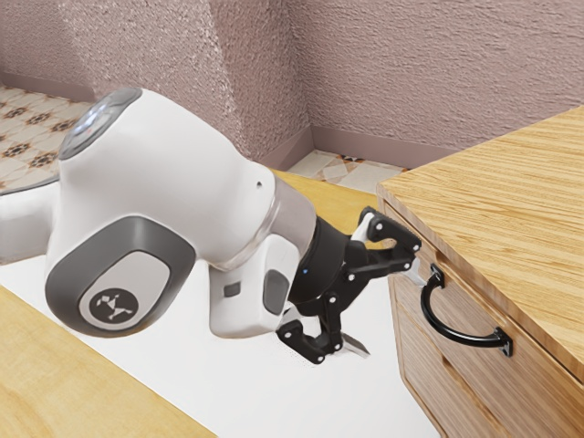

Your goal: Pull the drawer handle with one arm to open the drawer

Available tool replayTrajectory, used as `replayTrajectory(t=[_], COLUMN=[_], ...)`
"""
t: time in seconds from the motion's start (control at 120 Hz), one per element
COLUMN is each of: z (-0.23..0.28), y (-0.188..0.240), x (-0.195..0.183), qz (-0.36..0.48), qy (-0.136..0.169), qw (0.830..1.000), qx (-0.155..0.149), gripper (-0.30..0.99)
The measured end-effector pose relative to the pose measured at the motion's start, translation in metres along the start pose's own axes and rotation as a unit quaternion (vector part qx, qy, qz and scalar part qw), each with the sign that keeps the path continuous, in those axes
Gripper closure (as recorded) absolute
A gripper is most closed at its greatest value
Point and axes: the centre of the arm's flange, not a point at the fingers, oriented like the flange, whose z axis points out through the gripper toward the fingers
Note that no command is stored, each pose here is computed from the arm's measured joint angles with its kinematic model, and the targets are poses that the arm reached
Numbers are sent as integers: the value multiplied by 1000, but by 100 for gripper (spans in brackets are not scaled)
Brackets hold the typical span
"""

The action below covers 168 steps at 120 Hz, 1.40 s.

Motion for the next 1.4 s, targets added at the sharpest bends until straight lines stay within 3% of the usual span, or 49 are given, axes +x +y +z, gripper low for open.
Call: replayTrajectory(t=[0.217, 0.383, 0.5, 0.583, 1.042, 1.192, 1.4], z=[6, 11, 10, 4, 7, -5, -22], y=[-8, -7, -7, -7, 6, 16, 37], x=[7, 7, 7, 15, 26, 24, 28], qz=[32, 43, 47, 59, 82, 84, 82], qy=[-1, 1, 6, 9, 13, 13, 2], qw=[999, 999, 999, 998, 996, 996, 996], qx=[10, 9, 10, 17, 10, 16, 22], gripper=[-2, -12, -9, 2, 0, 12, 9])
